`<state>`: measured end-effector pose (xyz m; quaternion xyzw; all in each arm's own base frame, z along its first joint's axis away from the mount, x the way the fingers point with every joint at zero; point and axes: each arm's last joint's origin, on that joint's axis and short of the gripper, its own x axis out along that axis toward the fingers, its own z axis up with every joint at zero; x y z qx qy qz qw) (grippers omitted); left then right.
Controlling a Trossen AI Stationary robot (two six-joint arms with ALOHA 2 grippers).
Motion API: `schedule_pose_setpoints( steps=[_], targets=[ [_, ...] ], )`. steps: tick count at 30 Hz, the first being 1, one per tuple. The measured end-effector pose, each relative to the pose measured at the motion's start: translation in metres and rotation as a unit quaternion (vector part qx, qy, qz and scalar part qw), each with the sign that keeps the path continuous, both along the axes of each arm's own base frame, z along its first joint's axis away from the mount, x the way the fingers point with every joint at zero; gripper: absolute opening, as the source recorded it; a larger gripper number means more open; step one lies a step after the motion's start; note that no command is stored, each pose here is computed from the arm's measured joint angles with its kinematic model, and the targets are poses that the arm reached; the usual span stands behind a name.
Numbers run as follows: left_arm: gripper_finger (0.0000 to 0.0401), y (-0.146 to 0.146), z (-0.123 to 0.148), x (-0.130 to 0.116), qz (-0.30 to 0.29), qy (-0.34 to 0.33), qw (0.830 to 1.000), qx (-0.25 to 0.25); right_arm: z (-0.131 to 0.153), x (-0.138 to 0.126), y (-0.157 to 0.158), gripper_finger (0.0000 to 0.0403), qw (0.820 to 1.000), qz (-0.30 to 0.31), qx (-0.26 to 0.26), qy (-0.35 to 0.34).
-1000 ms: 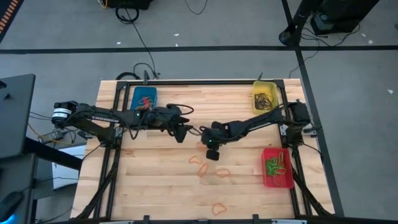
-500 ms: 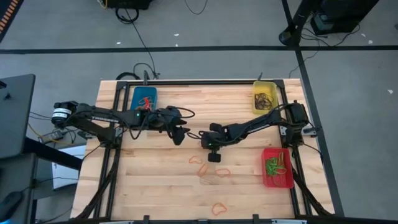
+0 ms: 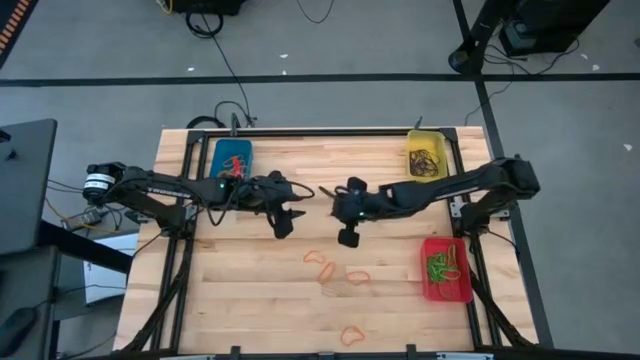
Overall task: Sort rubber bands into baskets
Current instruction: Put the orange rubber band into the blue bin
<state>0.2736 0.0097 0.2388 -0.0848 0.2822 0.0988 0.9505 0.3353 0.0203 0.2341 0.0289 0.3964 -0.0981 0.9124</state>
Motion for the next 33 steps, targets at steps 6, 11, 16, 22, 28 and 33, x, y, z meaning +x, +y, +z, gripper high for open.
schedule_pose_setpoints(
  steps=[6,11,16,22,28,33],
  targets=[
    [0.0213,0.001,0.011,0.006,-0.003,-0.060,0.998,0.030,0.028,-0.009,0.000,0.0002,0.998,0.001,0.005,-0.059],
    [0.0214,-0.008,0.020,0.011,-0.096,-0.098,0.981,0.138,0.042,-0.012,0.000,0.0002,0.994,-0.012,0.030,-0.106],
    [0.0214,-0.010,0.022,0.011,-0.112,-0.085,0.961,0.237,0.052,-0.010,0.002,0.0002,0.985,-0.008,0.085,-0.151],
    [0.0214,-0.009,0.019,0.013,-0.109,-0.079,0.962,0.239,0.058,-0.006,0.005,0.0002,0.979,0.000,0.088,-0.186],
    [0.0214,-0.018,0.006,0.020,-0.156,-0.065,0.959,0.229,0.062,-0.005,0.004,0.0002,0.975,0.001,0.090,-0.206],
    [0.0211,-0.020,0.008,0.025,-0.118,-0.086,0.959,0.241,0.061,-0.005,0.004,0.0002,0.976,0.007,0.083,-0.200]
  ],
)
